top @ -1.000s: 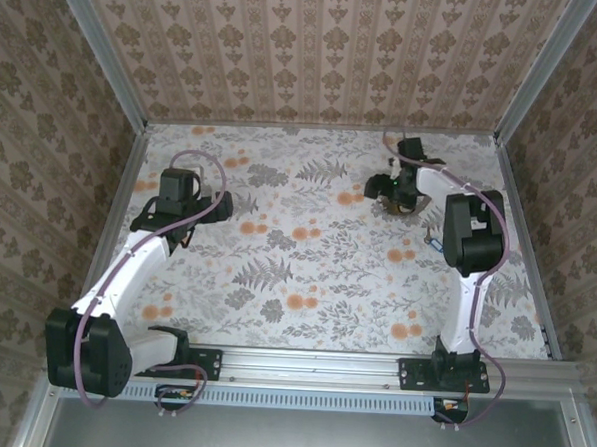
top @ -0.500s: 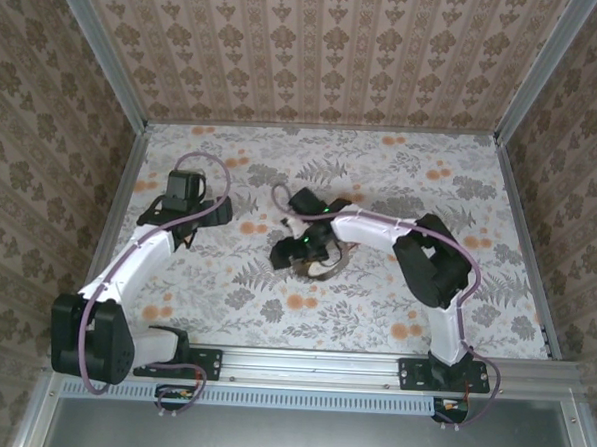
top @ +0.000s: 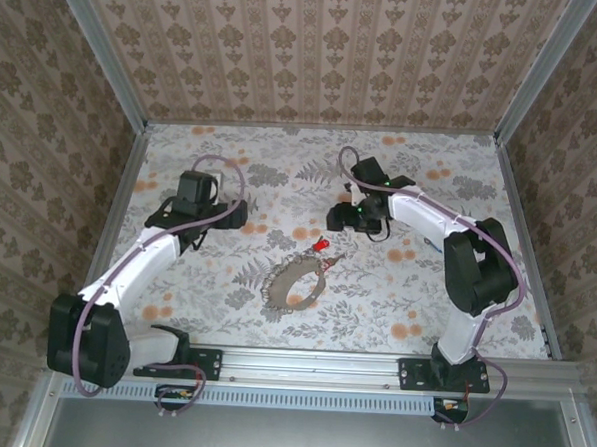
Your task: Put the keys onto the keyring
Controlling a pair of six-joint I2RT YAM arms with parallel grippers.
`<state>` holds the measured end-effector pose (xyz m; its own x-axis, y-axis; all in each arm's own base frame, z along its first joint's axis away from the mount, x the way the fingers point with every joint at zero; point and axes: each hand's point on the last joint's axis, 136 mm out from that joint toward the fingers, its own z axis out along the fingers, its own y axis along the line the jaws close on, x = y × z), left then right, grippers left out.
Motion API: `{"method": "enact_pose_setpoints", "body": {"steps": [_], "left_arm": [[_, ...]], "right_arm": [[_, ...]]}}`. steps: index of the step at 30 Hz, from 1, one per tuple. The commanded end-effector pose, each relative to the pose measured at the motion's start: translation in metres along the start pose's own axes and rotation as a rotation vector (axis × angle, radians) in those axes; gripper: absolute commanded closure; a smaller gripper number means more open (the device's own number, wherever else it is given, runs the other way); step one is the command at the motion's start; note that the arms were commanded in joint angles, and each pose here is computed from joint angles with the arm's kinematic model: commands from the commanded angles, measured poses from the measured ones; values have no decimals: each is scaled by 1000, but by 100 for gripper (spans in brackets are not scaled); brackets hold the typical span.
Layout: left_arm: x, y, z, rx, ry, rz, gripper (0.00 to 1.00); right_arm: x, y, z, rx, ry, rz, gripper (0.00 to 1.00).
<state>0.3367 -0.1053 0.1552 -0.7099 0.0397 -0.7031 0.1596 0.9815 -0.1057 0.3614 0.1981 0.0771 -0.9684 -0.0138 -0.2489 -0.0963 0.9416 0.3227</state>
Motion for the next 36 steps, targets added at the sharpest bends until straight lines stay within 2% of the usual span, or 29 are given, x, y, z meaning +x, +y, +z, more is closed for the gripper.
{"method": "enact_pose_setpoints", "body": {"steps": [1,3,6,9,12,13,14,15,16,17,20,21,25,33,36], "left_arm": [[-11,-15,-12,53,-69,104,0],[-12,-22,-16,70,-93,144,0],[-13,-30,-20,88,-115,177,0],[-12,-35,-22,98,-121,201,0],[-11,-40,-25,102,-132,239,0],[-11,-41,-26,98,-134,250,0],[-11,-40,-26,83,-137,256,0],[-12,-37,-27,56,-142,249,0],[-12,-34,-28,41,-147,241,0],[-13,-32,-29,32,-155,236,0],[-13,-37,-31,62,-164,243,0],[-11,-41,-30,89,-157,248,0],[-9,-47,-28,133,-141,220,5],[-15,-12,-18,244,-4,-153,8],[-9,9,-20,222,36,-243,10]], "right_arm": [[-9,-57,-29,204,-98,120,30],[-10,-104,-49,334,-141,285,29],[-5,-149,-61,379,-171,481,25],[3,-178,-60,357,-186,632,24],[6,-188,-54,309,-166,658,29],[4,-181,-51,261,-151,621,32],[0,-162,-44,169,-131,545,43],[-3,-137,-36,70,-114,458,49],[-2,-116,-31,0,-100,382,50],[1,-100,-27,-9,-86,301,50],[20,-92,-26,93,-20,169,48],[24,-88,-27,85,-14,146,50],[36,-23,-24,-79,-10,-54,56],[73,107,0,-224,75,-367,60],[75,126,10,-118,95,-390,63]]}}
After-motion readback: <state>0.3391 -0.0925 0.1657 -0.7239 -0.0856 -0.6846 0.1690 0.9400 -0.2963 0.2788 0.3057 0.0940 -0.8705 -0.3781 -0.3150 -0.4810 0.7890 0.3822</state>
